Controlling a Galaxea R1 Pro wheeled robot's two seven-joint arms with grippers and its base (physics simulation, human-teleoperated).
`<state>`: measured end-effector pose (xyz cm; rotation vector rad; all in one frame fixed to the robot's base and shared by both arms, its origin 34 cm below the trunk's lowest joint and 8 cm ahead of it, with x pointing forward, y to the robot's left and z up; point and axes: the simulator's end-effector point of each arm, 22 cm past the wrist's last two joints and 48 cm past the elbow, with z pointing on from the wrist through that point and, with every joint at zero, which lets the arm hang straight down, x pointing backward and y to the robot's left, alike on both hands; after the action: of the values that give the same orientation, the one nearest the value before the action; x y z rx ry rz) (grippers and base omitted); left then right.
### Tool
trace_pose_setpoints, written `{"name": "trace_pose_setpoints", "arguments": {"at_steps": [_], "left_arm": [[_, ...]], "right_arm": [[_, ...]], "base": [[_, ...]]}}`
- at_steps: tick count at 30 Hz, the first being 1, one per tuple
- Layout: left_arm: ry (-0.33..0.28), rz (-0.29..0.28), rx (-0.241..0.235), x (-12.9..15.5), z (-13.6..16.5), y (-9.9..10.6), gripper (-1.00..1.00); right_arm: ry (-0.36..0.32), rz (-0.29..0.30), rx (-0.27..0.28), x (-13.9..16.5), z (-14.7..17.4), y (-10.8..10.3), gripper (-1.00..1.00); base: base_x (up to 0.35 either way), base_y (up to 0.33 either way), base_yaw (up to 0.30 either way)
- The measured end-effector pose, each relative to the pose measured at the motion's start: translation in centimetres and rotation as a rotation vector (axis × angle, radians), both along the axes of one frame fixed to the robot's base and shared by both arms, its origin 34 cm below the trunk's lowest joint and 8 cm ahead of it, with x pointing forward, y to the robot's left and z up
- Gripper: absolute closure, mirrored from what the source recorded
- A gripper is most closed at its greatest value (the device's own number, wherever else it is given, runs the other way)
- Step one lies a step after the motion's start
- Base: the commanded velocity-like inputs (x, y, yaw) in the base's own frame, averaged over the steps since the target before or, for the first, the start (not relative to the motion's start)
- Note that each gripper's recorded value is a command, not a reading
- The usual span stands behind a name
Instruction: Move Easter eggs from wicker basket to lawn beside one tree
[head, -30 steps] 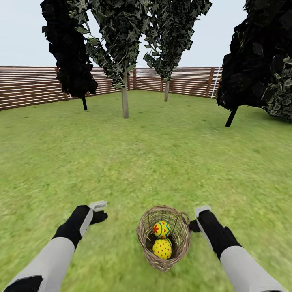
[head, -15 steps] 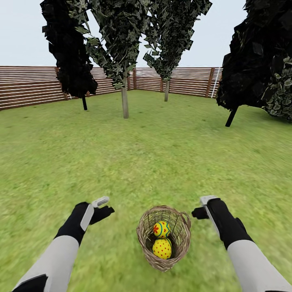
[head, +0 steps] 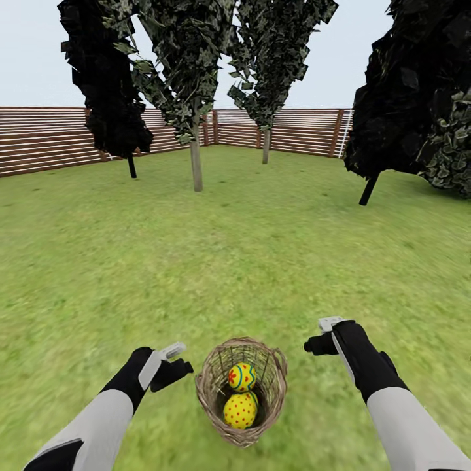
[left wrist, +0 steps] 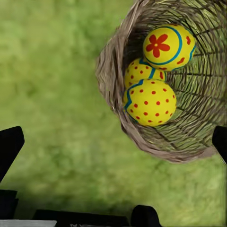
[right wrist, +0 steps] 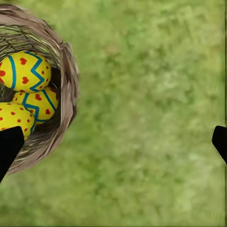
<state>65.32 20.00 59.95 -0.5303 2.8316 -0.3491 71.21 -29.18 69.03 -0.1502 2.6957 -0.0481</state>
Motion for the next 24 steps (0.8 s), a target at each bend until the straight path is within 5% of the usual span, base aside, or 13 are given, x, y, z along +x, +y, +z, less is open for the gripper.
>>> {"name": "trace_pose_setpoints", "arguments": {"at_steps": [8, 15, 24], "left_arm": [[-0.015, 0.008, 0.006, 0.3, 0.0, 0.0, -1.00], [-0.012, 0.029, 0.020, -1.6, -2.6, -0.5, -1.00], [-0.025, 0.038, 0.027, -1.7, -3.5, -0.6, -1.00]], "right_arm": [[0.000, 0.005, -0.010, 0.0, -0.2, 0.1, -1.00], [0.006, 0.005, -0.013, -0.1, -0.4, 0.1, -1.00], [0.005, 0.004, -0.012, -0.1, -0.9, 0.0, -1.00]], "base": [[0.245, -0.234, 0.052], [0.053, -0.032, 0.220], [0.002, -0.001, 0.023]]}}
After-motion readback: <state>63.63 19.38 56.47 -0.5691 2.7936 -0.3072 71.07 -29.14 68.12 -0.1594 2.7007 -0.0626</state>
